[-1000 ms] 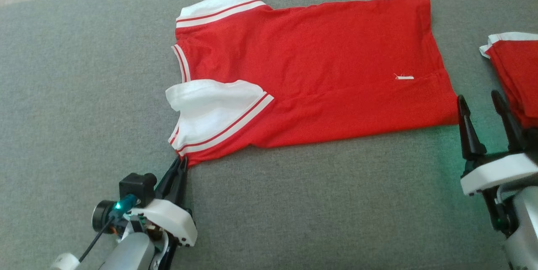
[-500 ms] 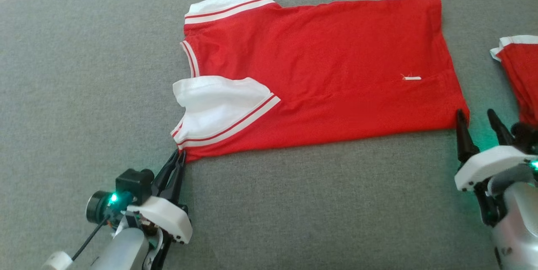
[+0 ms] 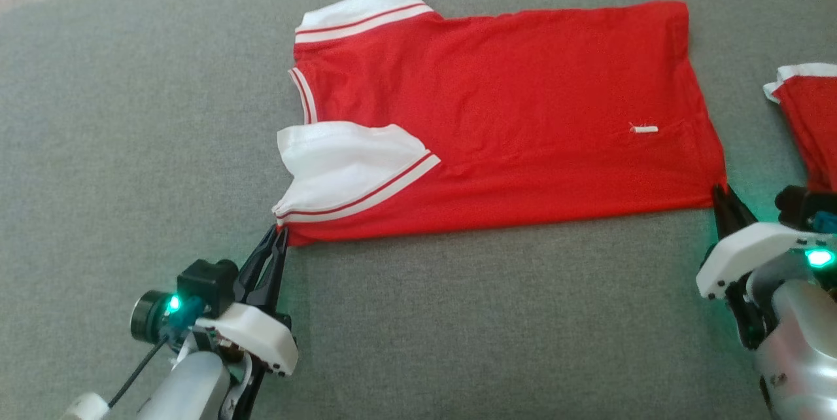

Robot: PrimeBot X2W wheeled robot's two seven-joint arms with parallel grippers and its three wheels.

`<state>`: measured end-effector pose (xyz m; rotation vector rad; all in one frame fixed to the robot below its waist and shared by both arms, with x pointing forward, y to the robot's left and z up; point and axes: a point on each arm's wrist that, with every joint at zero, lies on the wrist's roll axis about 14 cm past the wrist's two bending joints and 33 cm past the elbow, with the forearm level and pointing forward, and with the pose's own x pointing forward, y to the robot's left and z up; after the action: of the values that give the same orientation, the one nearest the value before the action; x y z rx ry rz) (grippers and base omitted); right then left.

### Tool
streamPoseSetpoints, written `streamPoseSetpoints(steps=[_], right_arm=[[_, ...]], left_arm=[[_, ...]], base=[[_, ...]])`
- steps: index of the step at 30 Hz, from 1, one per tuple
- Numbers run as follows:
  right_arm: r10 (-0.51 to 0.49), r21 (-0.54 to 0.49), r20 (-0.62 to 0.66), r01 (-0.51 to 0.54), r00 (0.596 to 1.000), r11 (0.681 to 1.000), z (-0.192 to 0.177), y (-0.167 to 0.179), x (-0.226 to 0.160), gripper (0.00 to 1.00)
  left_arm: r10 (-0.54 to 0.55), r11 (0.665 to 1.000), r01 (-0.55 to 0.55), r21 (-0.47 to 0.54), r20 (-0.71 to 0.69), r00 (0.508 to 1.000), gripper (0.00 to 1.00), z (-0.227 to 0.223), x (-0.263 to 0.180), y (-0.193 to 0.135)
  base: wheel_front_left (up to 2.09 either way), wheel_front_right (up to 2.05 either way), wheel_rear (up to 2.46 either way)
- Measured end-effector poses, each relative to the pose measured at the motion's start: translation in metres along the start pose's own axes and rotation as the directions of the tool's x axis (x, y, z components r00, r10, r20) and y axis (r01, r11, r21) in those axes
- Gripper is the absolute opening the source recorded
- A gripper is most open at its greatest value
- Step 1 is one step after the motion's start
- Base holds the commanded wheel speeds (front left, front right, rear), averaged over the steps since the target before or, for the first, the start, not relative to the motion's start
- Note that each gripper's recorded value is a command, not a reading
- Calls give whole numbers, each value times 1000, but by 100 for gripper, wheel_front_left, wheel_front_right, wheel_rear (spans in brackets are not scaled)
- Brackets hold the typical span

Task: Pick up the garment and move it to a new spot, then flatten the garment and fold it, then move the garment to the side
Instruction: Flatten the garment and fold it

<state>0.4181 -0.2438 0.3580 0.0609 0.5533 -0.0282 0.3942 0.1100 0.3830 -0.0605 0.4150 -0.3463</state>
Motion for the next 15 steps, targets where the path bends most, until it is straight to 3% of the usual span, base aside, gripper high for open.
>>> streamPoseSetpoints(steps=[5,15], right_arm=[[-3,2,17,3,1000,1000,-1,-2,-11,0],[-32,8,13,32,999,999,-36,-22,-62,0]], left_arm=[[1,1000,-1,8,46,999,0,11,-10,-3],[16,999,-15,-29,7,1000,0,-17,-63,-23]], base=[[0,0,0],[0,0,0]])
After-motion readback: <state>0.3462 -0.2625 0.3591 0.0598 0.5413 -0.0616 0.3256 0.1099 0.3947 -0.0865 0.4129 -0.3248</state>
